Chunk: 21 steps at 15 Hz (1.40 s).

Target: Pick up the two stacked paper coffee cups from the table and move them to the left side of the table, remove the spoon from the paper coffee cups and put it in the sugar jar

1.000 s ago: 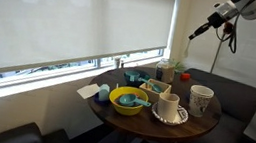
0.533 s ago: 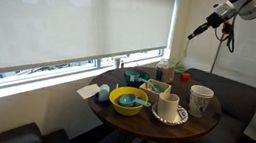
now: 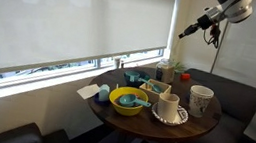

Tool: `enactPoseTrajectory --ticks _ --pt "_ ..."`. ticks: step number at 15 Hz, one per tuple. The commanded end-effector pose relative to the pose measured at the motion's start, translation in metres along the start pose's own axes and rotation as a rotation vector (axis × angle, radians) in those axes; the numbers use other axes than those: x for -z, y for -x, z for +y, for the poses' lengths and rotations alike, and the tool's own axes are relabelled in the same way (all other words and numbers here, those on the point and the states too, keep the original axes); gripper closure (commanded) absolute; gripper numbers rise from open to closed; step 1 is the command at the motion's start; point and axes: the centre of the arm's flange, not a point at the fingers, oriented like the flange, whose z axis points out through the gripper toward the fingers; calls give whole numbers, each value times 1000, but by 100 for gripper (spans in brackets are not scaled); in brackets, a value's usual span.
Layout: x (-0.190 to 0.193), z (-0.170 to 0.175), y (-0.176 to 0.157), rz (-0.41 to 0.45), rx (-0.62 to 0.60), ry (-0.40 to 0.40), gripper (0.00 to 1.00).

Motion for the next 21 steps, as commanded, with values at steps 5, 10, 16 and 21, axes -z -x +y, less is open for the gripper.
enactPoseTrajectory --ticks 5,10,16,21 --pt "-64 19 -20 -93 -11 -100 99" --pt "-82 17 -12 -191 -45 -105 99" --pt "-81 16 -13 -293 -53 -21 99" --pt "-105 5 -5 -292 -67 -82 99"
